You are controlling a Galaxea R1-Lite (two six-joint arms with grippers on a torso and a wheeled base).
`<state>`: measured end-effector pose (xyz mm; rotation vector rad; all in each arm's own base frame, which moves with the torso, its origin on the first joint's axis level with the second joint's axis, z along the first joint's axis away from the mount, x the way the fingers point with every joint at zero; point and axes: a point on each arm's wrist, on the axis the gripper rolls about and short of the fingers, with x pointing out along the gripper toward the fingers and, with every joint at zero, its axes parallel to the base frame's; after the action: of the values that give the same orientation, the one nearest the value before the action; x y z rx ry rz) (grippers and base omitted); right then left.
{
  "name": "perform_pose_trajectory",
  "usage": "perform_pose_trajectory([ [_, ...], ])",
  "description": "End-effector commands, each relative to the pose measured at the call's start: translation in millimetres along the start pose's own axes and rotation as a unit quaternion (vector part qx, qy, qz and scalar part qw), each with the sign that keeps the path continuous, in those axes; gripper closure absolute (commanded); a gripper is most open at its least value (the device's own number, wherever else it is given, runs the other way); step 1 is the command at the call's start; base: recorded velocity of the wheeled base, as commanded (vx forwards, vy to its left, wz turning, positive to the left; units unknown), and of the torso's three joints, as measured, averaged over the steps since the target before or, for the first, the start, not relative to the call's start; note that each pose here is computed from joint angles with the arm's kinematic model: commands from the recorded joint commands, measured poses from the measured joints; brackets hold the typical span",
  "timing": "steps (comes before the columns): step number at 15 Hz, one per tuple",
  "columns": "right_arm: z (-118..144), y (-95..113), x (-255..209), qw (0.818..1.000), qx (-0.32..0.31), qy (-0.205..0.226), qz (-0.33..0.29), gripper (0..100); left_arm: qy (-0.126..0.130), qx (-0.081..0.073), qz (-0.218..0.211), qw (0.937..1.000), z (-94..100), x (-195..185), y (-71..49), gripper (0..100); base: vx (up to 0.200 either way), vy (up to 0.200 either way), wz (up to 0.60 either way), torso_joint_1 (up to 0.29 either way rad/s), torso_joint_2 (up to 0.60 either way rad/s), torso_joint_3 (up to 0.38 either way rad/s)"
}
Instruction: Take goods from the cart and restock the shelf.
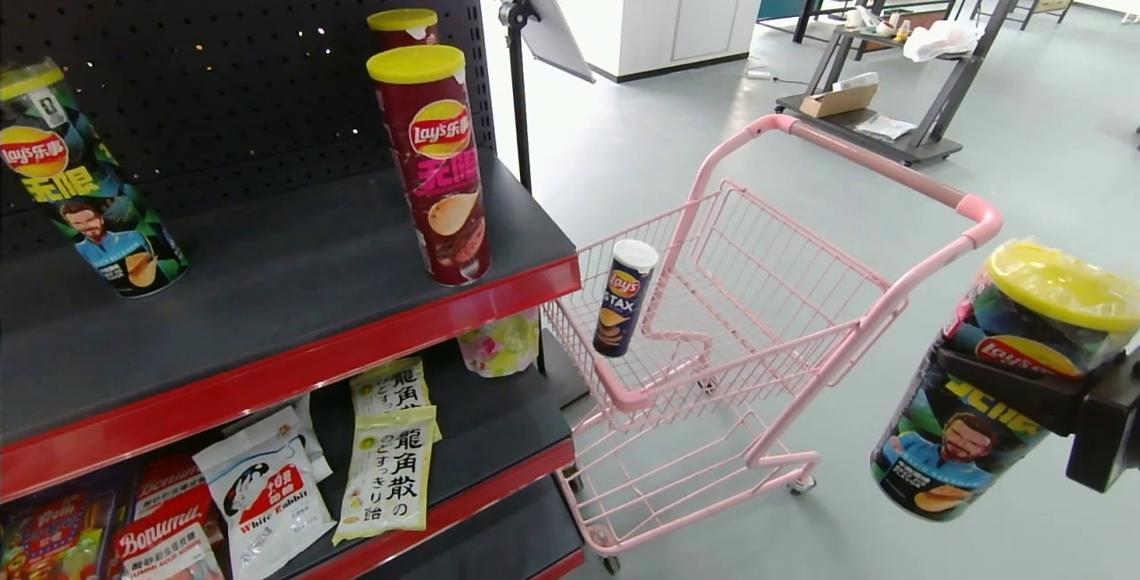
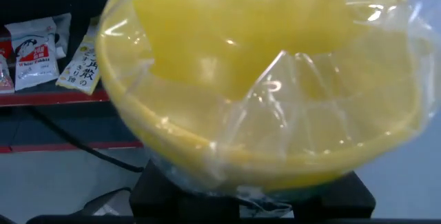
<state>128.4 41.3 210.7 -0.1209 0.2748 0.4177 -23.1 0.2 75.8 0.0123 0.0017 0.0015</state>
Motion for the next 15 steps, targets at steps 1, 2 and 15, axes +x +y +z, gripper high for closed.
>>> perform_pose_trajectory([
  [1,2,-2,10,1.0,-0.004,0.011,0.0,100,0.001,0.0,0.001,1.0,-0.1,0,0.0,0,0.0,0.0,0.0,0.242,-0.6,-0.364],
  [2,7,-2,12,1.0,-0.007,0.007,0.0,100,0.001,0.0,0.001,1.0,-0.1,0,0.0,0,0.0,0.0,0.0,0.251,-0.61,-0.369],
  [15,14,-5,28,0.999,-0.027,0.017,0.002,100,0.001,-0.002,0.001,1.0,-0.1,0,0.0,0,0.0,0.0,0.23,0.104,-0.24,-0.141],
])
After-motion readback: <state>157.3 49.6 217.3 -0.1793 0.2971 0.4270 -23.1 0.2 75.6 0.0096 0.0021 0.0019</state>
